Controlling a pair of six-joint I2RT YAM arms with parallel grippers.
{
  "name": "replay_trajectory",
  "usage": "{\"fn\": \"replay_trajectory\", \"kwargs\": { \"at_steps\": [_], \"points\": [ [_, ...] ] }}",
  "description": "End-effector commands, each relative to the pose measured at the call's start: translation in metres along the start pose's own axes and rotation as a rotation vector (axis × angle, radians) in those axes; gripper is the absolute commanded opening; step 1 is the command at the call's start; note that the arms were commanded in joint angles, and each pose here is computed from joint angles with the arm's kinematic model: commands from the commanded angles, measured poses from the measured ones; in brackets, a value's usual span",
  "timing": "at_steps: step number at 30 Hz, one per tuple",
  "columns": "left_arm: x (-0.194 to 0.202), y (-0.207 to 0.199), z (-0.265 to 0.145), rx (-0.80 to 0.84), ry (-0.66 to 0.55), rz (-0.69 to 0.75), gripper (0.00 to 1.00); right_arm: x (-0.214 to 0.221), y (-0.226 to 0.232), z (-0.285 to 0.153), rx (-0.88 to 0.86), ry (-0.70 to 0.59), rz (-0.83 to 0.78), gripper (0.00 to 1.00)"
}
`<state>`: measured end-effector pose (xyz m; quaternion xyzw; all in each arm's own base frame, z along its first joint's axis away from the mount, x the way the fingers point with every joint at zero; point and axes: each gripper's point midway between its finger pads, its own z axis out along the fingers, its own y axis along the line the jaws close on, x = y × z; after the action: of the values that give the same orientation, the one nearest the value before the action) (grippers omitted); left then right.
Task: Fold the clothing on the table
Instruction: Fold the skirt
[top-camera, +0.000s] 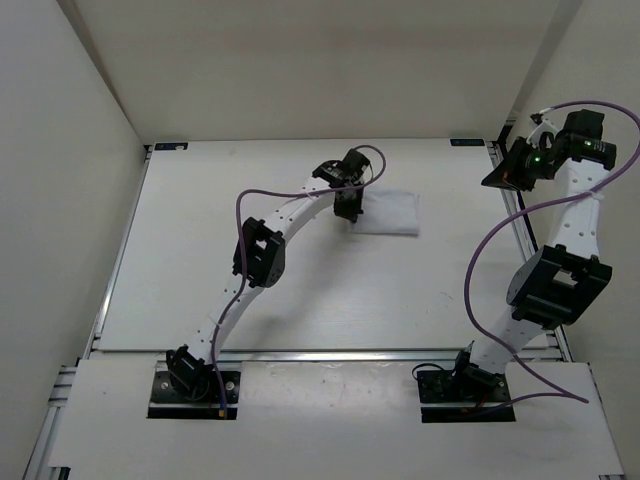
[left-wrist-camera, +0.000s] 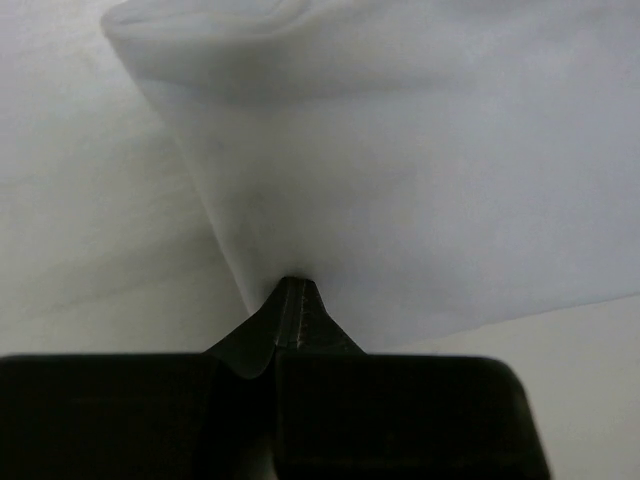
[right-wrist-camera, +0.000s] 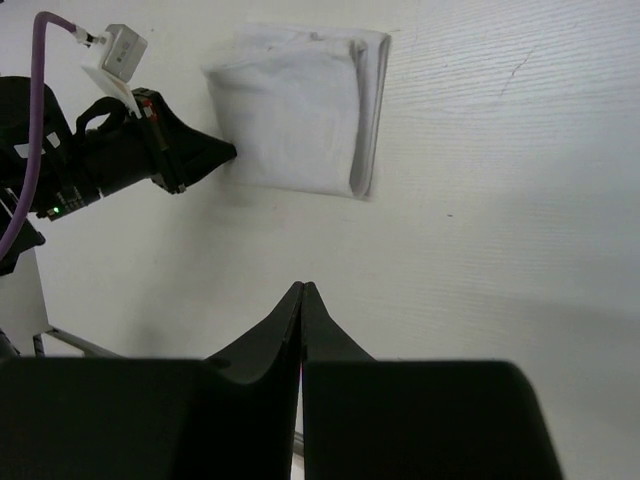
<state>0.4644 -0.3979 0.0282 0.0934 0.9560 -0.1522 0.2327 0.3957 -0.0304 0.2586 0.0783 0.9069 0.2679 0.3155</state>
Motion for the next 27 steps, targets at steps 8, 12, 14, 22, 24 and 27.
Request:
{"fn": "replay_trajectory", "kwargs": {
  "at_steps": [8,12,14,22,24,27],
  "points": [
    [0.029,0.022,-0.110,-0.121,0.162,0.087,0.00,0.002,0.035,-0.011,-0.071,-0.033,-0.064,0.00],
    [0.007,0.013,-0.161,-0.072,0.044,0.087,0.00,0.003,0.035,-0.011,-0.070,-0.032,-0.053,0.00],
    [0.012,0.018,-0.180,-0.032,0.036,0.050,0.00,0.008,0.033,-0.011,-0.063,-0.019,-0.037,0.00],
    [0.081,0.070,-0.229,-0.034,0.035,-0.055,0.82,0.055,0.052,0.015,0.087,0.093,-0.195,0.15],
    [0.082,0.078,-0.237,-0.100,0.016,-0.058,0.99,0.066,0.058,0.022,0.091,0.122,-0.221,0.35],
    [0.073,0.072,-0.252,-0.106,-0.033,-0.064,0.99,0.072,0.064,0.031,0.070,0.158,-0.228,0.46]
  ]
}}
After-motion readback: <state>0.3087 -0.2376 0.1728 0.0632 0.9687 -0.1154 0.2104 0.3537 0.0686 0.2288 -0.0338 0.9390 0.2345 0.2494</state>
